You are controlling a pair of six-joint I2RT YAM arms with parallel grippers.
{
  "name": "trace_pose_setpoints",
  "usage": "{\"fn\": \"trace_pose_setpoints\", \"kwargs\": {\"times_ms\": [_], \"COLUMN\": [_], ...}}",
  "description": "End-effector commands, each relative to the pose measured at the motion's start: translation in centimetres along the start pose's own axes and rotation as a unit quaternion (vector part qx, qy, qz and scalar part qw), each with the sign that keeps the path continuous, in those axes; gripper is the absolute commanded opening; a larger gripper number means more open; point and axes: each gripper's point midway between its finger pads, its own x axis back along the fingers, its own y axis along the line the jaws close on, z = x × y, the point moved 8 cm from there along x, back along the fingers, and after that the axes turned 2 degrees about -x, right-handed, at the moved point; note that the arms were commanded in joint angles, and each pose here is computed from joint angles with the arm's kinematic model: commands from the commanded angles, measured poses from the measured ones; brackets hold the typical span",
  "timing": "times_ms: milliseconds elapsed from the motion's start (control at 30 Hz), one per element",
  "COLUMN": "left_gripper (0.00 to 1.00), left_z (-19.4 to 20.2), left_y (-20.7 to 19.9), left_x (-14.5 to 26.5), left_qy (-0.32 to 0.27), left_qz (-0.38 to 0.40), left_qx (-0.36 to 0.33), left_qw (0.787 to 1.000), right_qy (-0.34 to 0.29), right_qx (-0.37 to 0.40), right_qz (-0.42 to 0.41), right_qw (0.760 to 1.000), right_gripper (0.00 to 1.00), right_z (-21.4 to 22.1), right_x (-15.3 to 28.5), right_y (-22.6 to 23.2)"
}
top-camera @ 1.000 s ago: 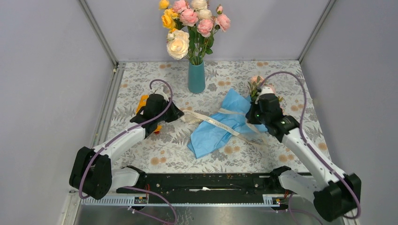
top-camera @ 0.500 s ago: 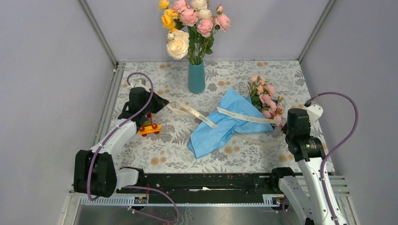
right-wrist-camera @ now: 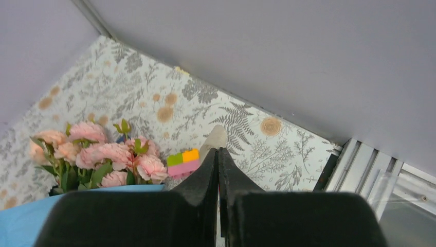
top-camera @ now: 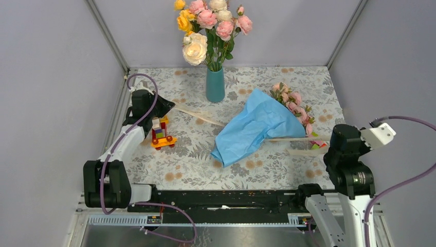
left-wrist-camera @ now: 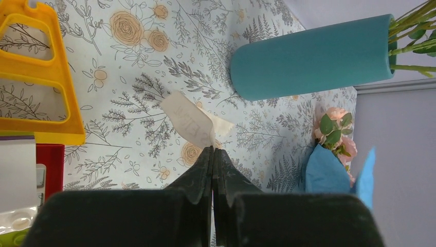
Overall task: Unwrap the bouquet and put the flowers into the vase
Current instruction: Untie the ribbon from the wrapping paper, then unfold the wrapping paper at the center of the board.
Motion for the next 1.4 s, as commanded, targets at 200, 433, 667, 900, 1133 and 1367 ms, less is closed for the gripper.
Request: {"fn": "trace_pose_setpoints", "kwargs": {"times_ms": [200,433,667,900,1133,1367], "left_gripper": [0.0,0.0,0.0,0.35,0.88,0.98], "left_z": [-1.2,0.3,0.4,-1.0,-1.1,-1.1], "left_y": [-0.8,0.6,1.1,0.5,0.8,-0.4], "left_x": [-0.4,-1.5,-2.7,-3.0,-2.1,0.4], "left_qy": [-0.018,0.006,0.01,0.003,-0.007,-0.023], "left_qz": [0.035,0.03,0.018,0.006,-0.015,-0.014], "left_qx": [-0.008,0.006,0.005,-0.018,-0.021,-0.036], "left_qw": [0.999,1.0,1.0,1.0,1.0,0.999], "right_qy": [-0.004,0.049,0.095,0.115,0.101,0.104], "right_qx": [-0.012,0.011,0.026,0.037,0.011,-0.007], "right_qz": [0.024,0.04,0.03,0.003,-0.003,-0.103], "right_qw": [1.0,0.998,0.995,0.993,0.995,0.989], "right_gripper": [0.0,0.0,0.0,0.21,0.99,0.99], "right_z": [2.0,7.8,9.5,9.6,9.1,7.7], "right_x": [-0.2,-1.9,-2.8,-3.2,-2.9,-1.6], "right_y": [-1.6,-1.8,-0.1,1.3,1.1,2.3]}}
